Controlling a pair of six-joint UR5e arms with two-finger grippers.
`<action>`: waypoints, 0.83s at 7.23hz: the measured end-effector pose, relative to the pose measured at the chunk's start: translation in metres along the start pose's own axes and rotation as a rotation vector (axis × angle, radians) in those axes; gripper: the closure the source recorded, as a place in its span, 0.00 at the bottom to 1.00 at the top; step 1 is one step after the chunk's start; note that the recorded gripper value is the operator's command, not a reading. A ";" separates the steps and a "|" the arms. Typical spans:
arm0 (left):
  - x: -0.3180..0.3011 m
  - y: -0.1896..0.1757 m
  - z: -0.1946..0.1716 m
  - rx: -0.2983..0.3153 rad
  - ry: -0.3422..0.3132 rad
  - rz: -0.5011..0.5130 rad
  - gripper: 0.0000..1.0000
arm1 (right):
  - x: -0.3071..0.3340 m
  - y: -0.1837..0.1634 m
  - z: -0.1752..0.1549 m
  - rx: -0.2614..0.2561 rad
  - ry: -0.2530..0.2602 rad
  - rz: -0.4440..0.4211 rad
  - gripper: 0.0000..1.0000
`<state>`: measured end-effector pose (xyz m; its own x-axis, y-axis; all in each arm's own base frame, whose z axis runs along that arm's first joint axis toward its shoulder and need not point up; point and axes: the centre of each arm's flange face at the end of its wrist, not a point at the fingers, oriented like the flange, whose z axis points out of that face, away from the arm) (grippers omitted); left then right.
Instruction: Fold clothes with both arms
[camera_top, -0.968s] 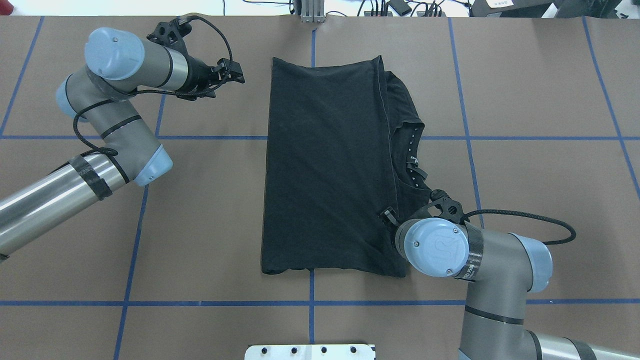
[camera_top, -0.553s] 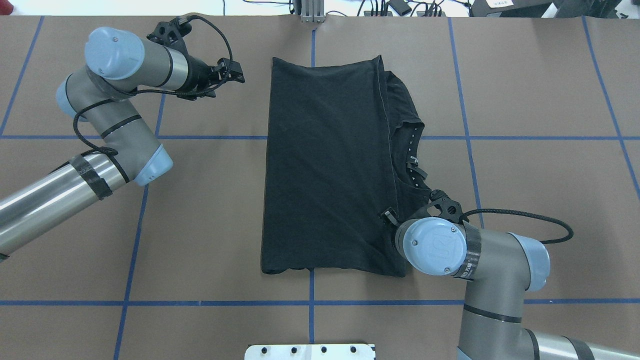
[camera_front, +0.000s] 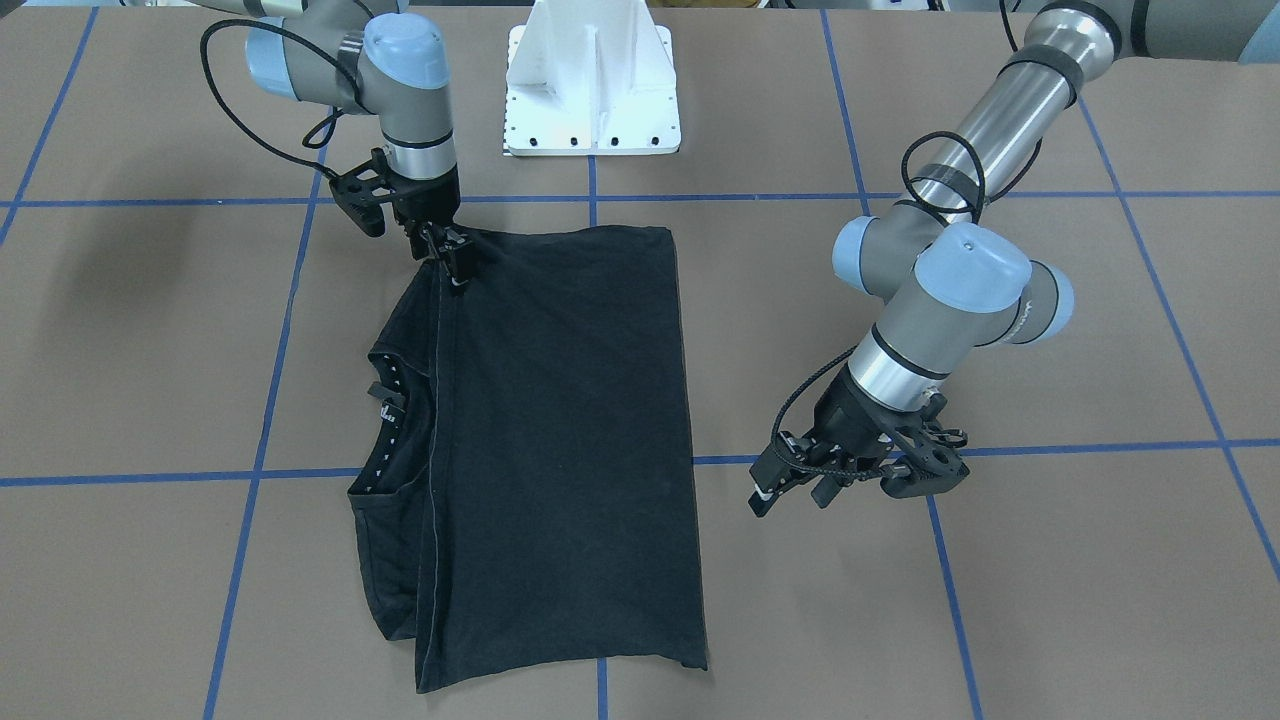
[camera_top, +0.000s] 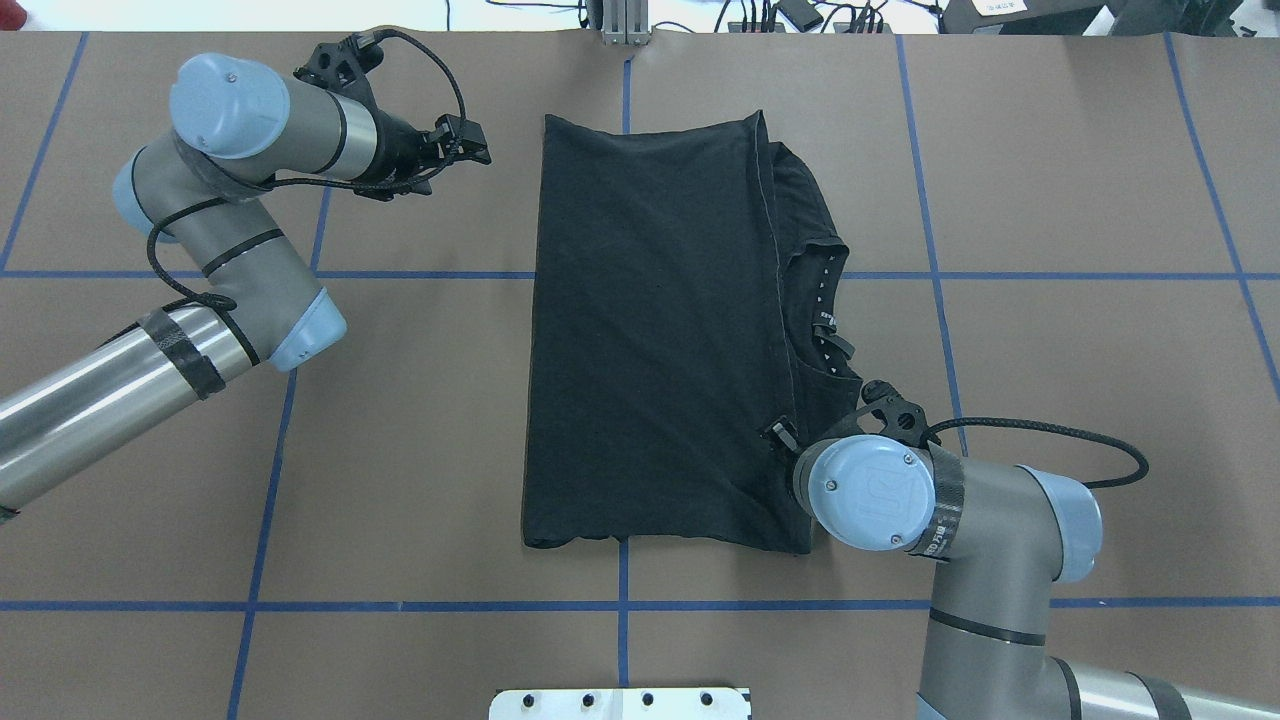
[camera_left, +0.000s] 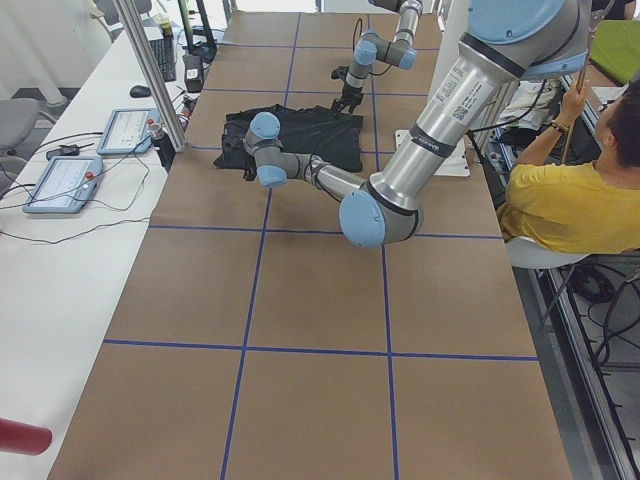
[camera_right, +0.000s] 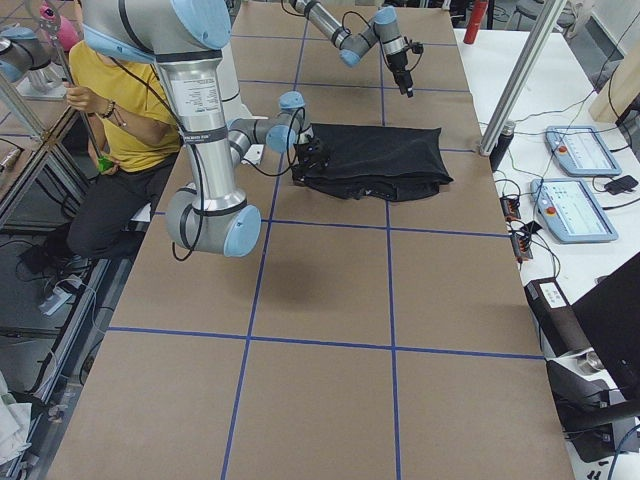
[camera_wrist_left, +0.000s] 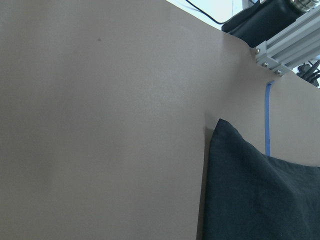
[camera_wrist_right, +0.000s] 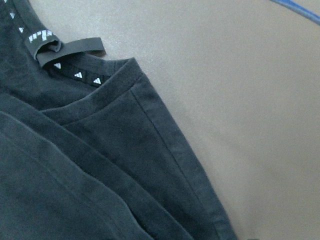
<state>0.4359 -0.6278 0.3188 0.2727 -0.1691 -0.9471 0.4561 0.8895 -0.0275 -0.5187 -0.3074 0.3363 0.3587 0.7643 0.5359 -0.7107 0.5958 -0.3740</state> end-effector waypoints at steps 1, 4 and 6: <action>0.001 0.000 0.000 0.000 0.001 -0.003 0.05 | 0.000 0.000 0.001 0.001 0.001 0.000 0.13; 0.006 0.005 -0.004 -0.004 0.014 -0.018 0.02 | 0.003 0.001 0.005 0.005 0.009 -0.001 0.58; 0.014 0.022 -0.010 -0.022 0.037 -0.050 0.02 | 0.003 0.001 0.005 0.003 0.009 0.006 1.00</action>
<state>0.4411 -0.6062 0.3018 0.2186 -0.1979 -0.9556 0.4495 0.8895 -0.0814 -0.5214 -0.3053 0.3409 0.3600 0.7702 0.5265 -0.7149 0.5903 -0.3747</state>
